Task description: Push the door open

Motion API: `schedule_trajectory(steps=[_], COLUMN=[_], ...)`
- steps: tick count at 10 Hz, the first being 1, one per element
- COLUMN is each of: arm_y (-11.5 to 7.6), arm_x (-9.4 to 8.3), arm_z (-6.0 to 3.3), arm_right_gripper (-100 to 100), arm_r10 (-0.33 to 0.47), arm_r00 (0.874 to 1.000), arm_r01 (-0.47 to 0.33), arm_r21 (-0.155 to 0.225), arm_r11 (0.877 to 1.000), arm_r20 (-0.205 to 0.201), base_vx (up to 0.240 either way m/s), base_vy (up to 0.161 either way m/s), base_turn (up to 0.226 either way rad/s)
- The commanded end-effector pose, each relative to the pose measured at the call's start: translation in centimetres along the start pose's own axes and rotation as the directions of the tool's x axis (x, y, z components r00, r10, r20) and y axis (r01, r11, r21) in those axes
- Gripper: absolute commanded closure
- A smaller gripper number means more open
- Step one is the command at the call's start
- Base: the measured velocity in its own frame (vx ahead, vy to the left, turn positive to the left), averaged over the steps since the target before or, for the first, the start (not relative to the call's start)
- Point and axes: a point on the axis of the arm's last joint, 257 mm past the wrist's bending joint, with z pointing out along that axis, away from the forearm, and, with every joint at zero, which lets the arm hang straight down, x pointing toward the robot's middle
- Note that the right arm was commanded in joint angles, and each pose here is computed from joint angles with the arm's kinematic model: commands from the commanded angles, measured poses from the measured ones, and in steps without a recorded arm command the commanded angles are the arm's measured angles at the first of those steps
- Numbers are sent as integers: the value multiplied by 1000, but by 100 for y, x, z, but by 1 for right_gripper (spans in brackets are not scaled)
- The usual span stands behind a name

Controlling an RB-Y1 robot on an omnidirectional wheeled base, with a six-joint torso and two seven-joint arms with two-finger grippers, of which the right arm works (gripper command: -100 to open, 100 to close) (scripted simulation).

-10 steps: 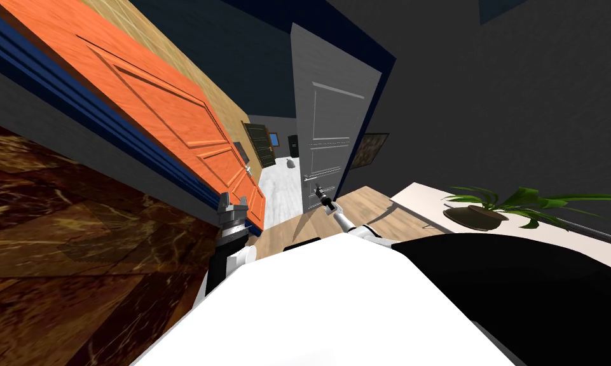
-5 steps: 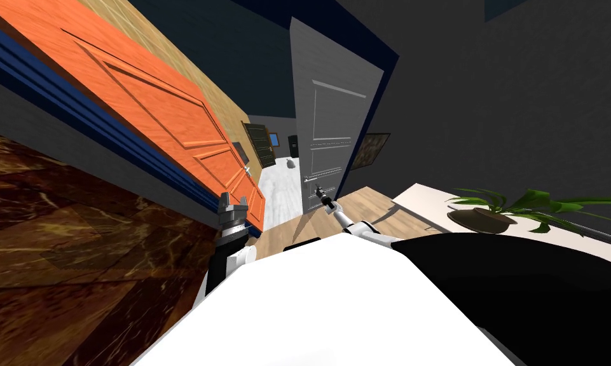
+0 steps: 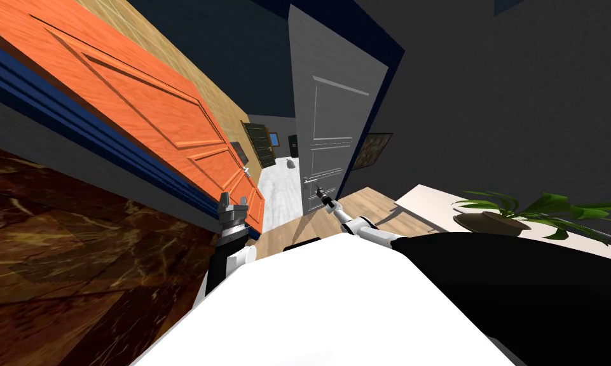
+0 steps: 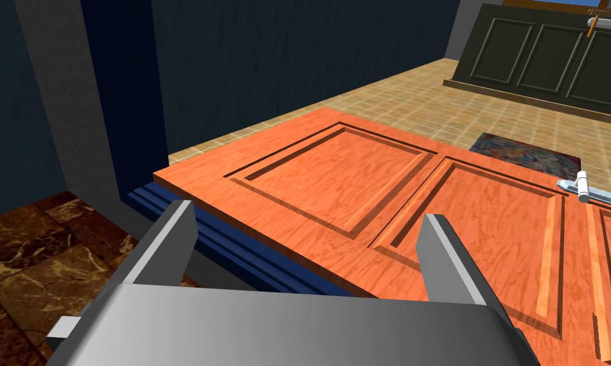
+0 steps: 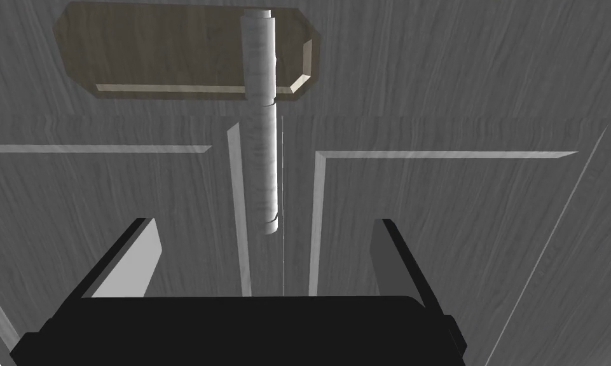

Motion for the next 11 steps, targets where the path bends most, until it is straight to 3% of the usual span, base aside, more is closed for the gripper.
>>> schedule_trajectory(steps=[1,4,11], arm_y=[-58,-47,-71], arm_x=[-46,-33,-66], arm_z=[9,7,0], arm_right_gripper=[-100,-100,-100], arm_r10=[0,0,1], arm_r00=[1000,1000,1000], arm_r01=[0,0,-1], arm_r21=[22,14,16], arm_r11=[1000,1000,1000], arm_r20=[5,7,26], base_vx=[62,82,180], base_vy=[-10,5,15], base_turn=[6,15,27])
